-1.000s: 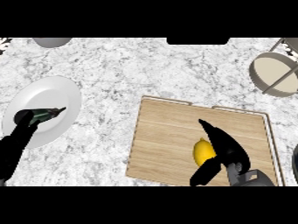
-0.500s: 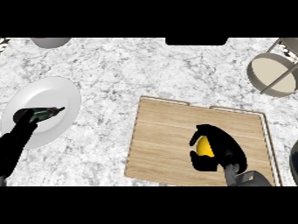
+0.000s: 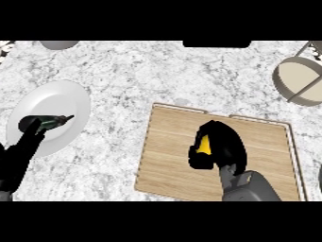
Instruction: Pick the lemon from the tray and place it in the tiered basket
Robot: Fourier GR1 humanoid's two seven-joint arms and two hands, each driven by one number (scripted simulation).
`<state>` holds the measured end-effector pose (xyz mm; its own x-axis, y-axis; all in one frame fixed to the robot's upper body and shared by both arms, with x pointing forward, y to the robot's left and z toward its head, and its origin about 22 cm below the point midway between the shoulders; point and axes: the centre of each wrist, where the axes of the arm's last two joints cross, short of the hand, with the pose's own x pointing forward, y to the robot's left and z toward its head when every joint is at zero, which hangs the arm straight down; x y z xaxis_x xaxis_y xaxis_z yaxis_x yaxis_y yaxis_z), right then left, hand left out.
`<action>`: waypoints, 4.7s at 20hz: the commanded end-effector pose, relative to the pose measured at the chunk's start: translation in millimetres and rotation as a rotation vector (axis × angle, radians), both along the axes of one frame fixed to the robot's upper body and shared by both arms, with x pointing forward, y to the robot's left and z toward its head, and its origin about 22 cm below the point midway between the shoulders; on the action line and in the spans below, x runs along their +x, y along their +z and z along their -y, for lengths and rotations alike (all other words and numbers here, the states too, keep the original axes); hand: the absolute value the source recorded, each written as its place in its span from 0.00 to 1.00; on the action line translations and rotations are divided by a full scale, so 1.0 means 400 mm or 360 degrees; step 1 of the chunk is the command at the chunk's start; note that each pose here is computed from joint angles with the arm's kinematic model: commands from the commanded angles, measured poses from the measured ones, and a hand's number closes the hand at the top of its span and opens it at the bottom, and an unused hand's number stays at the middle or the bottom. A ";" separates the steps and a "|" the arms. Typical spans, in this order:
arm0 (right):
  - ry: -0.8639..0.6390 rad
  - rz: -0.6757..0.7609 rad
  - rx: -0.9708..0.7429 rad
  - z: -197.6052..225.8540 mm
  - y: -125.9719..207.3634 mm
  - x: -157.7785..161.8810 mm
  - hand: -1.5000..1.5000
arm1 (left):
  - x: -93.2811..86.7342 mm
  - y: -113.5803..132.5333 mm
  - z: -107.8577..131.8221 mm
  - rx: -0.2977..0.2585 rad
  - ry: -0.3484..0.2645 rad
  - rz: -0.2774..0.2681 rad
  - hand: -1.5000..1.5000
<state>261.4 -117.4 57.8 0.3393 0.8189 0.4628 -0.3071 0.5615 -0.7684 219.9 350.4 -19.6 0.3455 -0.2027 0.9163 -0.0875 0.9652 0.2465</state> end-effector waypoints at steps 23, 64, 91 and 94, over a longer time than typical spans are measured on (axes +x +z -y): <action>-0.0719 0.1074 -0.0433 -0.193 0.403 0.209 1.00 | -0.023 0.005 -0.047 0.0007 0.0032 -0.0040 0.50; -0.0486 0.1079 -0.1346 0.632 0.521 0.468 1.00 | 0.062 0.014 -0.002 0.0004 -0.0058 -0.0002 0.50; -0.0824 0.0423 -0.0983 0.747 0.489 0.428 0.00 | 0.048 0.031 0.028 -0.0016 -0.0063 -0.0001 0.50; -0.0861 0.0625 -0.0927 0.727 0.548 0.434 0.00 | 0.020 0.010 -0.012 0.0009 -0.0063 -0.0014 0.50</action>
